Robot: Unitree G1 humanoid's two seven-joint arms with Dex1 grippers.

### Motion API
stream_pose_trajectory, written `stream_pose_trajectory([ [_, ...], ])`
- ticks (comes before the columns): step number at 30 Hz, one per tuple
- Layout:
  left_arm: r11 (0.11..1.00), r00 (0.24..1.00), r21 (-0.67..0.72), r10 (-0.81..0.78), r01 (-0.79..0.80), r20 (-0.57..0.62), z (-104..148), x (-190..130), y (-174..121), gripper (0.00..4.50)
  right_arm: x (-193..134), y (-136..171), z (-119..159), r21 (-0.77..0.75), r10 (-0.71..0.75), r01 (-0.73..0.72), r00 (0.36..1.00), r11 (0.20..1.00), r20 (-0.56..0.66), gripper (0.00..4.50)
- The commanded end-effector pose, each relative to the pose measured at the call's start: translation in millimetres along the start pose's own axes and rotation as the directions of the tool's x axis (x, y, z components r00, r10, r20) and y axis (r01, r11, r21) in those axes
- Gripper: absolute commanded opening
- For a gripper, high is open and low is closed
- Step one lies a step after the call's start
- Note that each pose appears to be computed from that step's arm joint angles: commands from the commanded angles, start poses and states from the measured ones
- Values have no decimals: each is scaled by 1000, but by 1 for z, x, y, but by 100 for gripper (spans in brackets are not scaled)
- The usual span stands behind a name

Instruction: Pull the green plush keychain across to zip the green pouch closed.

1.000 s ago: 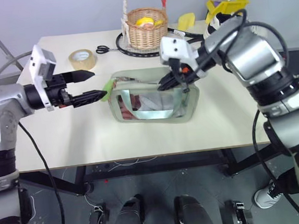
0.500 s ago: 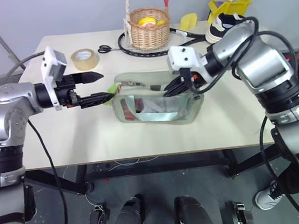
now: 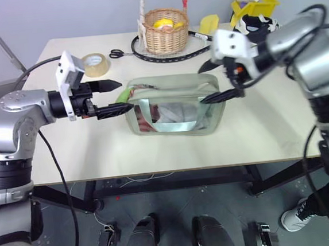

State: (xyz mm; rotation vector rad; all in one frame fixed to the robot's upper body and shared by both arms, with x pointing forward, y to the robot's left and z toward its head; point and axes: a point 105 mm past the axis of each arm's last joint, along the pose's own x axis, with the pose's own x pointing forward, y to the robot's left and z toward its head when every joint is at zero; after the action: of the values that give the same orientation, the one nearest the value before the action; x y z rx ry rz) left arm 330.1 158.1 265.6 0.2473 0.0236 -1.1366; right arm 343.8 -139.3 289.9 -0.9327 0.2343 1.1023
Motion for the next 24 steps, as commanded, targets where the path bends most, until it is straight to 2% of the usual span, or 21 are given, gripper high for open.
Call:
stream_pose_trajectory([
  [1, 999, 1000, 50, 20, -20, 9, 9, -3, 3, 450, -8, 4, -4, -53, -39, 37, 999, 998, -22, 442],
  [4, 998, 999, 59, 30, -29, -13, 4, -3, 9, 450, -4, 4, -12, -41, -53, 51, 998, 998, -40, 361],
  [7, 996, 998, 78, 46, -43, -37, -3, -4, 15, 450, -1, 2, -13, -34, -69, 67, 997, 997, -36, 207],
  [9, 995, 997, 86, 47, -42, -56, -7, -6, 18, 450, 0, 1, -13, -29, -74, 73, 997, 997, -35, 86],
  [11, 995, 997, 95, 50, -43, -67, -10, -10, 21, 450, -1, -1, -15, -23, -85, 84, 995, 996, -46, 5],
  [16, 998, 997, 63, 31, -26, -71, -22, -14, 25, 450, -2, -2, -19, -9, -100, 100, 993, 995, -59, 5],
  [17, 999, 998, 47, 26, -23, -62, -21, -14, 26, 425, -2, -2, -19, -5, -102, 102, 993, 995, -60, 1],
  [19, 999, 999, 48, 8, -6, -49, -19, -14, 26, 361, -2, -2, -19, -1, -107, 107, 992, 994, -62, 0],
  [24, 998, 999, 69, -3, 6, -49, -20, -17, 27, 113, -2, -4, -20, 7, -121, 122, 991, 992, -62, 0],
])
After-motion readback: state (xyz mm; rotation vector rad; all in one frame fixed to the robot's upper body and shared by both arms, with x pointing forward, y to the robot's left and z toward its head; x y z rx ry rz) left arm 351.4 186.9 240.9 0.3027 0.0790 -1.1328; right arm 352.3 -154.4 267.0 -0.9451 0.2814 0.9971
